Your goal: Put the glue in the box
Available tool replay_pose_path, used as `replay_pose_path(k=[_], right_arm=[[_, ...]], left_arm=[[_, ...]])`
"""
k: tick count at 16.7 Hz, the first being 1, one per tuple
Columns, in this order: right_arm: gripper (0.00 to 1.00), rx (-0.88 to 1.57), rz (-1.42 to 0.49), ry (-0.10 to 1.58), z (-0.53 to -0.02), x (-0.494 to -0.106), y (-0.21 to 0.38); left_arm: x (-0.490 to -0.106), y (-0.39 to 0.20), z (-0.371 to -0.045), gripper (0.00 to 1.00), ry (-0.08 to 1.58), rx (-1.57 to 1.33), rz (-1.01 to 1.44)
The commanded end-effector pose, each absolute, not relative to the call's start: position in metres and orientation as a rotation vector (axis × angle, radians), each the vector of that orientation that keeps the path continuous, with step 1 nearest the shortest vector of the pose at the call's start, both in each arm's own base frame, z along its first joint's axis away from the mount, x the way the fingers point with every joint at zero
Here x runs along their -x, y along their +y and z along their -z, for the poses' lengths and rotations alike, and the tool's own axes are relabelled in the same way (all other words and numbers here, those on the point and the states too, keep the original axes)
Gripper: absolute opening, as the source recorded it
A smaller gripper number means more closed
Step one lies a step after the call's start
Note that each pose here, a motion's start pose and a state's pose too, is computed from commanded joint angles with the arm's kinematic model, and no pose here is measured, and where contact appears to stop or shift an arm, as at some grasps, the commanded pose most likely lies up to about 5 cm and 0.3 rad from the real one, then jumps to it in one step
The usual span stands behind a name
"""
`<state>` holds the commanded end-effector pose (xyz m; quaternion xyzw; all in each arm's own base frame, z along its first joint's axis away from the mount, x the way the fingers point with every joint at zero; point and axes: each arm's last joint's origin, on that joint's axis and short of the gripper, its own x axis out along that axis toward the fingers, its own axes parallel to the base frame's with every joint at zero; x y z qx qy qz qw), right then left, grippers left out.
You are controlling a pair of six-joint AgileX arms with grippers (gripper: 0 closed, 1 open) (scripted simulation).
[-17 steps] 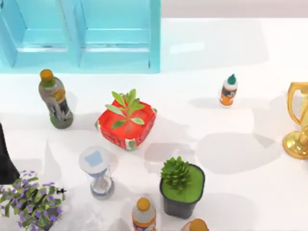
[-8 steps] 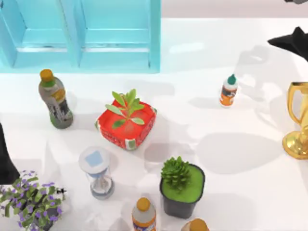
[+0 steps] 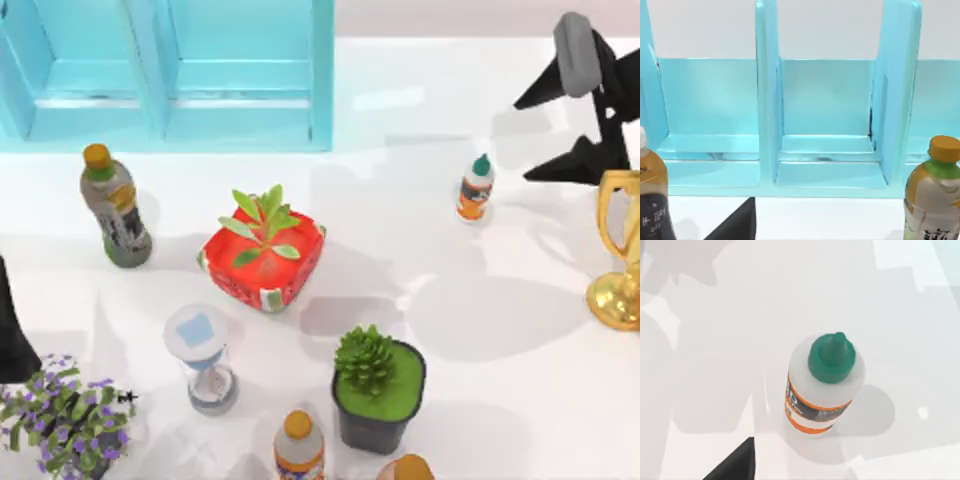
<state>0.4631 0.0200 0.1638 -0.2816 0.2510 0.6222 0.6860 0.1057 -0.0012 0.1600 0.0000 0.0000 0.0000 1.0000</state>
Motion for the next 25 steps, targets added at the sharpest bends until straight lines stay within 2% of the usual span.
replay_pose_path(k=[4, 11, 20, 25], right_arm=[[1.00, 0.564, -1.483, 0.565, -0.141, -0.460, 0.007], [1.00, 0.563, -1.487, 0.563, -0.139, -0.461, 0.011], [1.00, 0.561, -1.489, 0.564, -0.082, -0.465, 0.072], [1.00, 0.559, -1.487, 0.565, -0.075, -0.460, 0.081]], left_arm=[[-0.106, -0.001, -0.160, 1.00, 0.000, 0.000, 0.000], [-0.106, -0.001, -0.160, 1.00, 0.000, 0.000, 0.000], [-0.106, -0.001, -0.160, 1.00, 0.000, 0.000, 0.000], [-0.106, -0.001, -0.160, 1.00, 0.000, 0.000, 0.000]])
